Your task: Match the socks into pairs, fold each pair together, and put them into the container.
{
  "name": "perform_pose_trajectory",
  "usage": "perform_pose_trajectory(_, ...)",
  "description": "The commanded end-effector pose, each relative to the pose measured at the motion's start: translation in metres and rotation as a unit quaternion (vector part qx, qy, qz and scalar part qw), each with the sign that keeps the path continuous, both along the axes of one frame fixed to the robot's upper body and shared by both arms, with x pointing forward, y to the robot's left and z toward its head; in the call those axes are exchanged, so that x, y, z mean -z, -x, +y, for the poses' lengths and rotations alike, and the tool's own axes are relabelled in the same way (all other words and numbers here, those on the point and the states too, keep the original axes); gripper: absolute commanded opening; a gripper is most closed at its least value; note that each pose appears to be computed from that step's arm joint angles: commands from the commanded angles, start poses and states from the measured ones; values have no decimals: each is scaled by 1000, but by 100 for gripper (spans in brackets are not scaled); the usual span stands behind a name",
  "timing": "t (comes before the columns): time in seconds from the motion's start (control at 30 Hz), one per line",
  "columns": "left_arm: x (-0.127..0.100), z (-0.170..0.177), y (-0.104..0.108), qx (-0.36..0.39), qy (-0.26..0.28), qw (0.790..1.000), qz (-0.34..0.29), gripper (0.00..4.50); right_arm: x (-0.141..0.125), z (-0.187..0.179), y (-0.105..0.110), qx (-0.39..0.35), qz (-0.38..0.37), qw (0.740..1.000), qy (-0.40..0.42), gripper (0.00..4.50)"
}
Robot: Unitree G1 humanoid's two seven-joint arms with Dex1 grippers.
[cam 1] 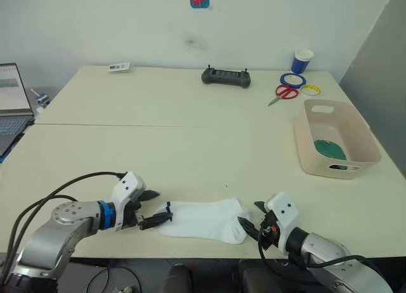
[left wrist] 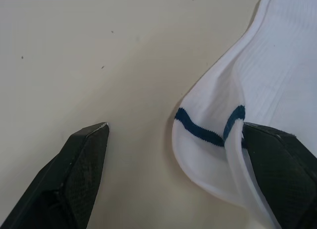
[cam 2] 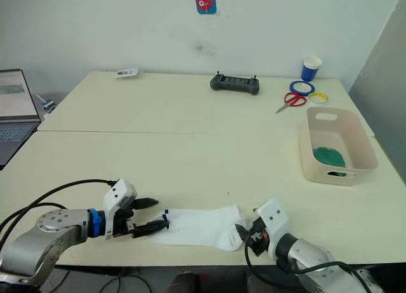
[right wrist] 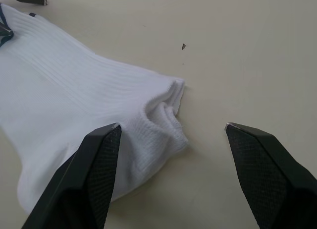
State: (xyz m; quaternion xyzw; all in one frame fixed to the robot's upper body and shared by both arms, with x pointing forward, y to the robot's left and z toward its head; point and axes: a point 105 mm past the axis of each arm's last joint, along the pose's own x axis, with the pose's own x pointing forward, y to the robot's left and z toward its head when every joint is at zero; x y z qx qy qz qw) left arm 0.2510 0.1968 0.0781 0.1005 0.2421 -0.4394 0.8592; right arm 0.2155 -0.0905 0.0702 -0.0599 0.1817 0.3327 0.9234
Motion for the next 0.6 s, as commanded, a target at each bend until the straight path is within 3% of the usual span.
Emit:
perform_pose_trajectory(0.03,10,-11,4,20,3,1000,7,444,-5,3,-2,-3,-14,1000,-3,360)
perform_pose_trajectory(0.13,13,-18,8,34,13,999,18,450,-3,6,-1,-7,-8,1000,-5,321)
perform_pose_trajectory(0.23,13,-23,11,43,16,999,25,393,-2,10,2,-17,-1,1000,-7,231)
perform_pose_trajectory(0.43,6,-27,15,46,22,998,36,206,-4,13,2,-25,-4,1000,-7,5)
perform_pose_trajectory(0.6,-12,-31,6,31,35,999,27,51,-10,13,1,-27,-14,999,-14,0)
